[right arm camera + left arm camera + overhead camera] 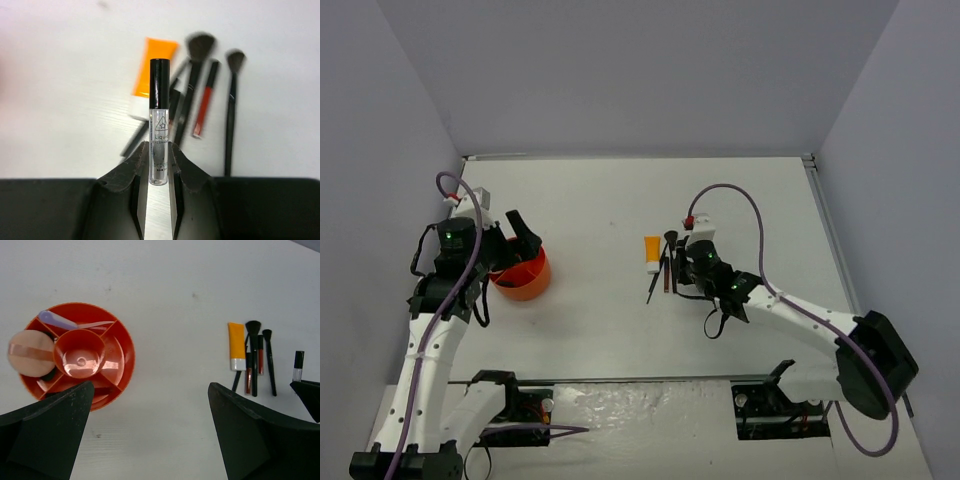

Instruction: Organize the makeup

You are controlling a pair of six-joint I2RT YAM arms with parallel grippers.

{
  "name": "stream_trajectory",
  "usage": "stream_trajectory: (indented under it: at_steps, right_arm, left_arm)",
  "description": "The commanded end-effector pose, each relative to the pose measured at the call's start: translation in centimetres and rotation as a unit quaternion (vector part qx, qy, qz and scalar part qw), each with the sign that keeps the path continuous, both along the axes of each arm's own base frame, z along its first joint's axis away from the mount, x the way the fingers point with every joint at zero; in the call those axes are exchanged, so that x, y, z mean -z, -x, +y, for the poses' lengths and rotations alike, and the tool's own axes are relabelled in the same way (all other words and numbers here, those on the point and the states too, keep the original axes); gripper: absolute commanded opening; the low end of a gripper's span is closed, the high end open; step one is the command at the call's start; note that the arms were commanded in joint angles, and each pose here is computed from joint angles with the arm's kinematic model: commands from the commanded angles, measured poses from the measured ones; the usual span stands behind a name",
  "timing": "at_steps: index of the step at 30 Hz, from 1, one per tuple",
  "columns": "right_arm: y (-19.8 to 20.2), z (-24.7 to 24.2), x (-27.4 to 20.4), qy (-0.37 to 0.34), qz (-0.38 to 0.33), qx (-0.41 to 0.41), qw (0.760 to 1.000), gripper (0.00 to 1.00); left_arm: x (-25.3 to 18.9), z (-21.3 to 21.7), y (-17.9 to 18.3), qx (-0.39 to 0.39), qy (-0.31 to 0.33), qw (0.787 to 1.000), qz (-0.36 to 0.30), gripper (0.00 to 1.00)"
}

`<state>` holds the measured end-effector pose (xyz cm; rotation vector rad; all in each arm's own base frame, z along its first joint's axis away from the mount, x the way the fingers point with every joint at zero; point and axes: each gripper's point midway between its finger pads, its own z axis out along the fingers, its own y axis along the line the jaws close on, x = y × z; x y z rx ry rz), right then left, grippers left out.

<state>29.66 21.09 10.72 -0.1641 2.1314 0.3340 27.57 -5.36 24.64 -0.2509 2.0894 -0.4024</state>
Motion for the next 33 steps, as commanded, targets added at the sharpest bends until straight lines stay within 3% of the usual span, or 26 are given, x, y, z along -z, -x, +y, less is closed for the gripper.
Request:
stream_trajectory:
  at_steps: [1,5,9,14,20,29,33]
  right_arm:
    - [1.2,3.9,-8.2,-0.104,-0.131,-0.113,0.979,0.0]
    - [3.1,6.4,-11.1,-0.13,-0.183,-0.203,0.953,0.0]
    - [4.9,8.6,-13.2,-0.163,-0.219,-0.266,0.925,0.0]
    - [6.1,10.4,-15.3,-0.195,-0.247,-0.306,0.899,0.0]
    - [6.6,11.6,-16.4,-0.206,-0.26,-0.324,0.886,0.0]
    - [7.1,12.3,-16.6,-0.213,-0.265,-0.333,0.879,0.0]
    - [7.2,12.3,-16.8,-0.216,-0.266,-0.334,0.878,0.0]
  left_arm:
    - [-5.8,-5.3,-0.4,0.095,0.132,0.983,-0.082,0.97]
    - [-8.2,-8.3,0.2,0.133,0.179,0.969,-0.102,0.97]
    - [-9.7,-11.7,0.6,0.171,0.178,0.962,-0.116,0.97]
    - [-10.1,-14.8,0.7,0.197,0.183,0.956,-0.121,0.97]
    - [-9.1,-17.7,0.6,0.218,0.176,0.954,-0.107,0.92]
    - [-8.3,-20.7,0.7,0.239,0.17,0.951,-0.099,0.66]
    - [-7.8,-21.7,0.8,0.247,0.168,0.95,-0.091,0.46]
